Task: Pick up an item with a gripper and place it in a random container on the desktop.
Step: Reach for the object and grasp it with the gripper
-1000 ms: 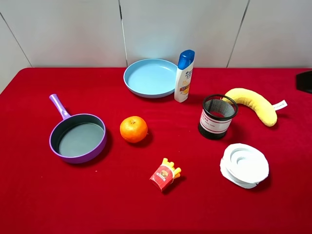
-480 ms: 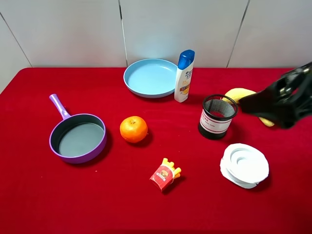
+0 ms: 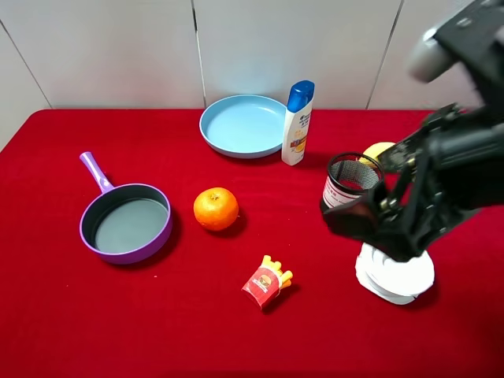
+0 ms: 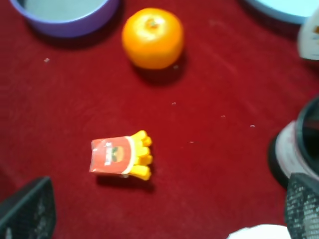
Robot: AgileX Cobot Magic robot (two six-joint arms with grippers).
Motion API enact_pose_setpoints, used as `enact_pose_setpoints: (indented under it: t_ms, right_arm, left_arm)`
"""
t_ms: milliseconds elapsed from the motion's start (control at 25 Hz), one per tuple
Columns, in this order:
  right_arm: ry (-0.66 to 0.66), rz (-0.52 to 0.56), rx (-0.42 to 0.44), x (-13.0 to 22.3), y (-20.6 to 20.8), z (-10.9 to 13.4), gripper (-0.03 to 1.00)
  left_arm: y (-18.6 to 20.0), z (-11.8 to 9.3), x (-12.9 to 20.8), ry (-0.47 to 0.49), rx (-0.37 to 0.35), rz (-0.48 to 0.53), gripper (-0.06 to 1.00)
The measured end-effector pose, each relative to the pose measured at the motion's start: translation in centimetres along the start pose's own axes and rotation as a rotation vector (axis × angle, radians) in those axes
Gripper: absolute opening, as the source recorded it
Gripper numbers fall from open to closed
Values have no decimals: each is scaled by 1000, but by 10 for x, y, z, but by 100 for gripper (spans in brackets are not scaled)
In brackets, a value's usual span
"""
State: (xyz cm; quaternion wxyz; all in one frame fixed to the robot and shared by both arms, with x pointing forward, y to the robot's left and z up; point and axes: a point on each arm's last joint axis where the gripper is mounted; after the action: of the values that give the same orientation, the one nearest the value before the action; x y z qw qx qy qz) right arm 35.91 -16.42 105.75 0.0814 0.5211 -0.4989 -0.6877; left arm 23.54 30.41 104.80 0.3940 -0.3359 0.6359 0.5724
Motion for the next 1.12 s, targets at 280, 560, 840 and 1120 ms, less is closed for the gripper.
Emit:
enact_pose_setpoints:
  t_ms: [280, 560, 840, 1120]
  right_arm:
    - [30, 55, -40, -6, -30, 10, 69]
    - [15, 138, -52, -5, -60, 10, 69]
    - [-10, 203, -66, -1, -84, 11, 69]
    - [-41, 271, -78, 5, -108, 13, 69]
  left_arm:
    - [0, 0, 0, 0, 0, 0, 99]
    - [0, 0, 0, 0, 0, 0, 99]
    - [0, 0, 0, 0, 0, 0, 99]
    - [0, 0, 0, 0, 0, 0, 99]
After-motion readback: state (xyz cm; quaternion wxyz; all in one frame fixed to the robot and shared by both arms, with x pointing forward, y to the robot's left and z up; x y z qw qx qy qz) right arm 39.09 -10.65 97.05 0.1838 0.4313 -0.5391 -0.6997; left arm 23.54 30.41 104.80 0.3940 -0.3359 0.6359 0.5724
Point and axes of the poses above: a point on each arm's last joint axis where the gripper is mounted, y pointing back along that axis away from the gripper, z along the wrist's bending axis when the last joint is at zero, x = y × z, and after that the axes turned 5 degrees about y, right-handed
